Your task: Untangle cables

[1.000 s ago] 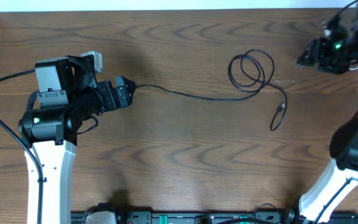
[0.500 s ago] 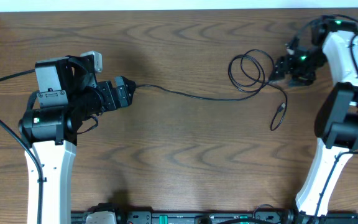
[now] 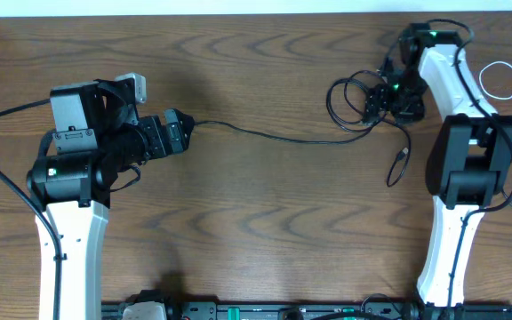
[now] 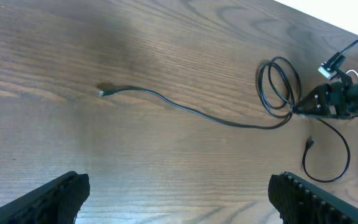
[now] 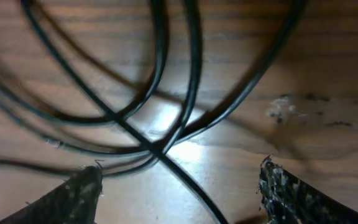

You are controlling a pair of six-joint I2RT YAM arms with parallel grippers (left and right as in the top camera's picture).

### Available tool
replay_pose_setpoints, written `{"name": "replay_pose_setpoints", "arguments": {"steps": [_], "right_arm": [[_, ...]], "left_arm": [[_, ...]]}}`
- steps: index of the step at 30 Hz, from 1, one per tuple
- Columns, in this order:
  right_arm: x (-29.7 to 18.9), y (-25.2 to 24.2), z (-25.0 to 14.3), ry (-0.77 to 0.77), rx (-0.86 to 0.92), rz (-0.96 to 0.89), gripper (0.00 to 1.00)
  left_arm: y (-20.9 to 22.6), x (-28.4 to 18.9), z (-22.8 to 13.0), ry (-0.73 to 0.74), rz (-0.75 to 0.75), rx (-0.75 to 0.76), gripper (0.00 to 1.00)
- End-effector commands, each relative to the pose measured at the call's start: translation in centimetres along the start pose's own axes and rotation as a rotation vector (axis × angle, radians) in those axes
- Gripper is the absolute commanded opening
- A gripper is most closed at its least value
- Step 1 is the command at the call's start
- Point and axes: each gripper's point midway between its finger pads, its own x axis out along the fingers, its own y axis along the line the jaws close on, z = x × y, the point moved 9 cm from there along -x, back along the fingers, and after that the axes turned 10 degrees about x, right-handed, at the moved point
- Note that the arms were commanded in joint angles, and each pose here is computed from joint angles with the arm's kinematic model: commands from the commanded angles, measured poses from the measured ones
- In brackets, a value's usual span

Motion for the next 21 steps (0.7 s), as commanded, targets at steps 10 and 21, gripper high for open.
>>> {"name": "replay_pose_setpoints", "arguments": {"steps": [10,21], "right_arm": [[0.9,3.2,0.9,-0.145,0.164,-0.124,0.77],[1.2,4.3,0.7,-0.158,0.178,-0.121,0.75]], "left_arm": [[0.0,-0.4,0.5,-0.015,0.008,-0.001,0.98],[0.0,-0.4,0.5,-0.015,0.008,0.0,0.98]]}}
